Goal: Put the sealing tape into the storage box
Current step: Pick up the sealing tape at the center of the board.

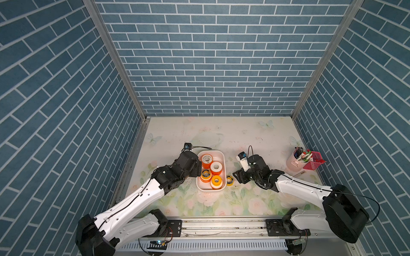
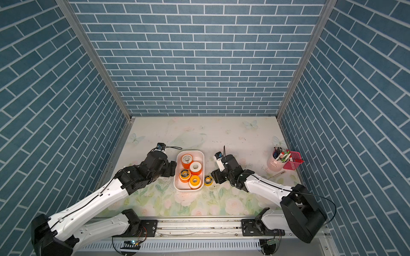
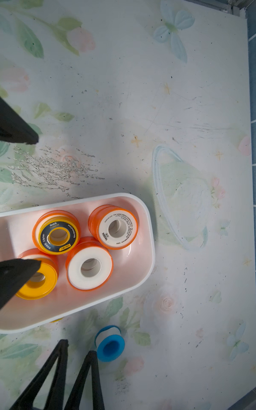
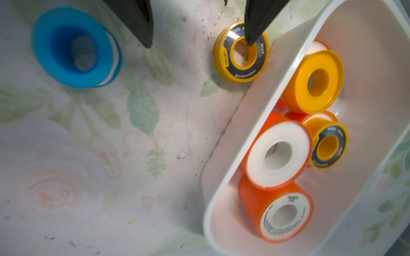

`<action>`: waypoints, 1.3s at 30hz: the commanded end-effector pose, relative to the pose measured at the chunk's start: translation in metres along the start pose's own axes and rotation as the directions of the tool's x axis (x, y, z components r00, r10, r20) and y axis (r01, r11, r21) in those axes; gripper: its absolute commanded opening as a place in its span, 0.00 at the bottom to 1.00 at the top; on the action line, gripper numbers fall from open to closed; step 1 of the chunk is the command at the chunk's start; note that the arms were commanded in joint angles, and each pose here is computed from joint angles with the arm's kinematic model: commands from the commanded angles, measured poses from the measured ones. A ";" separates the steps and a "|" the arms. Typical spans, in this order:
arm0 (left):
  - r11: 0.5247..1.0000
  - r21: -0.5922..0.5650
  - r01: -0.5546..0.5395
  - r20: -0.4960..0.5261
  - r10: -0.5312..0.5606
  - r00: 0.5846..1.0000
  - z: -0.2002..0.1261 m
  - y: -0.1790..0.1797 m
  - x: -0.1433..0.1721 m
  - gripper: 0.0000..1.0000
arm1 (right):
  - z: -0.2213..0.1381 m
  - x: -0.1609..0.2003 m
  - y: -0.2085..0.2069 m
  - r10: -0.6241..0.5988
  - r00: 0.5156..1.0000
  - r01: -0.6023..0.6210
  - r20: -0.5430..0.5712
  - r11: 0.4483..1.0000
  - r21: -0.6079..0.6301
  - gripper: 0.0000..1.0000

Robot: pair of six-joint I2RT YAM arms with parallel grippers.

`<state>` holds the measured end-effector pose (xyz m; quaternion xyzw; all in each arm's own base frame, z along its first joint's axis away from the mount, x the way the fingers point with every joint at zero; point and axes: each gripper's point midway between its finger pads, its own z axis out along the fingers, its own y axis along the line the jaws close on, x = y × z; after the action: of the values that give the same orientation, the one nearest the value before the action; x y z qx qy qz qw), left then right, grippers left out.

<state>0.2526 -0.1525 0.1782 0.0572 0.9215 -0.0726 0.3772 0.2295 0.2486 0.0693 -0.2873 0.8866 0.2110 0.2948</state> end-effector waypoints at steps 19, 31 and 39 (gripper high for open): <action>1.000 -0.016 -0.022 -0.040 0.021 0.999 0.010 0.003 0.009 0.85 | 0.038 0.036 0.026 -0.186 0.964 0.192 -0.190 0.981 0.012 0.75; 1.000 -0.019 -0.024 -0.044 0.023 0.999 0.011 0.003 0.010 0.85 | 0.053 0.034 0.023 -0.145 0.972 0.156 -0.183 0.987 0.048 0.66; 0.999 -0.021 -0.025 -0.046 0.024 0.999 0.011 0.004 0.011 0.85 | 0.052 0.030 0.024 -0.138 0.976 0.148 -0.169 0.988 0.050 0.61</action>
<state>0.2534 -0.1541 0.1678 0.0634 0.9275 -0.0668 0.3623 0.2167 0.2826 0.0207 -0.3669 0.8851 0.1380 0.2509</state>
